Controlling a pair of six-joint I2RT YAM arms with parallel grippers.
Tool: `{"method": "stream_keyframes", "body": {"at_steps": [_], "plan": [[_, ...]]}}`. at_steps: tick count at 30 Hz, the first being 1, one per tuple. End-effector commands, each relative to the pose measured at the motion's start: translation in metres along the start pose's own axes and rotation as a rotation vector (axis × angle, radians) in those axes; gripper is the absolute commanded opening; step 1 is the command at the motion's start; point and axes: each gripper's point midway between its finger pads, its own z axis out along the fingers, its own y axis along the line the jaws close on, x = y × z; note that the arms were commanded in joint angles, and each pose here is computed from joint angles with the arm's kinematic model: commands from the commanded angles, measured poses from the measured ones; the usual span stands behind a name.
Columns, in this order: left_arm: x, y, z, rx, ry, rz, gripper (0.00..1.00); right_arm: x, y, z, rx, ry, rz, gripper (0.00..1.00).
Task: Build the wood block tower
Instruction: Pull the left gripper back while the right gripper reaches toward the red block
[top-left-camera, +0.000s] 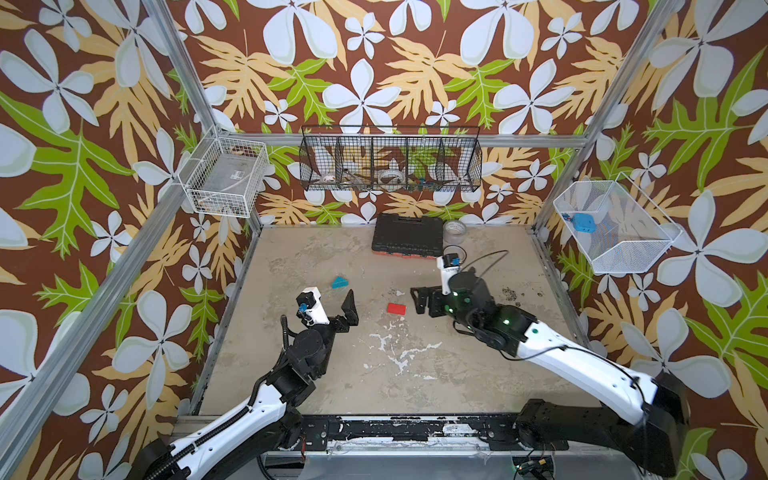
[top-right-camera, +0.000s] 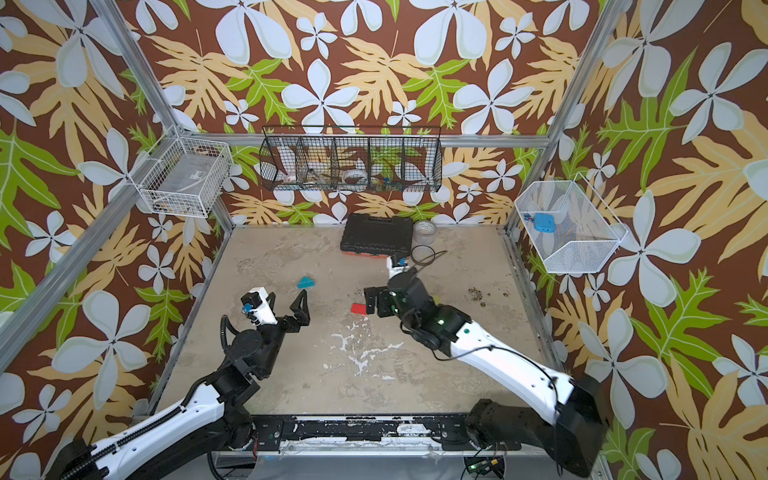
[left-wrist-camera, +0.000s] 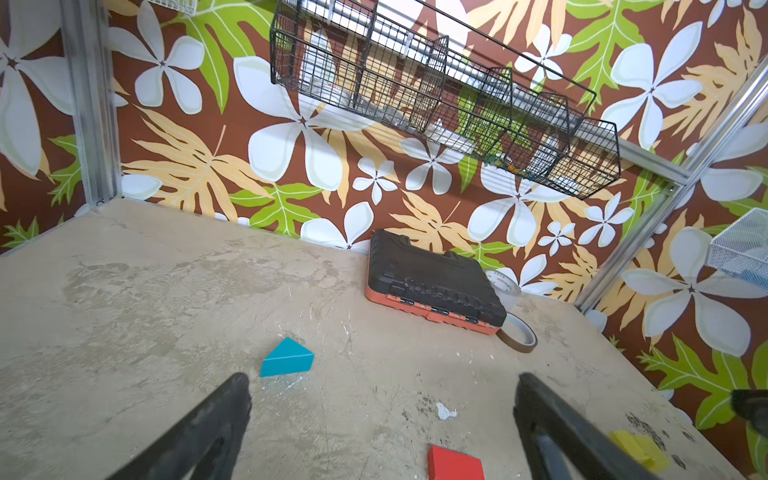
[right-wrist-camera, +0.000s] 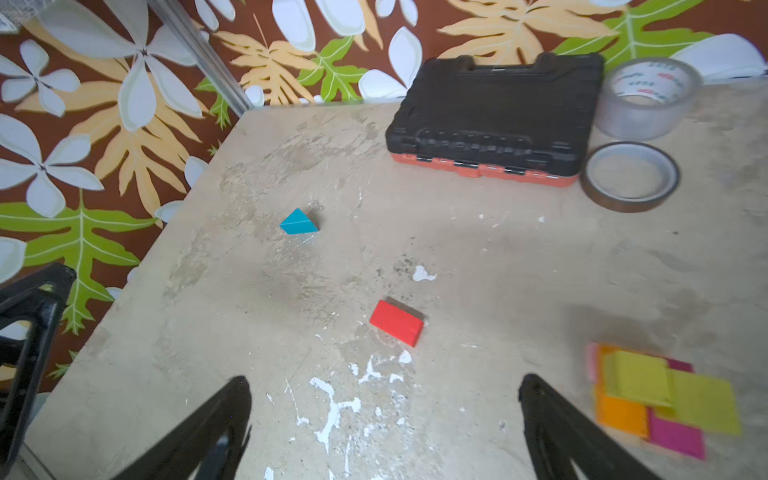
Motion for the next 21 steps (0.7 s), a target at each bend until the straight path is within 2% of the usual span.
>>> {"method": "stream_keyframes", "body": {"at_steps": [1,5,8,15,21], "plan": [[-0.015,0.018,-0.001,-0.101,-0.086,-0.044,1.00,0.018,-0.001,0.034,0.131,0.086,-0.071,0.98],[-0.015,0.019,-0.001,-0.108,-0.089,-0.047,1.00,0.038,-0.012,0.080,0.262,0.170,-0.138,1.00],[-0.016,0.021,-0.001,-0.119,-0.092,-0.044,1.00,0.053,-0.014,0.105,0.281,0.225,-0.158,1.00],[-0.014,0.019,0.000,-0.115,-0.087,-0.041,1.00,0.075,-0.021,0.143,0.230,0.302,-0.087,1.00],[-0.012,0.021,0.001,-0.129,-0.086,-0.036,1.00,0.097,-0.051,0.159,0.286,0.354,-0.026,1.00]]}}
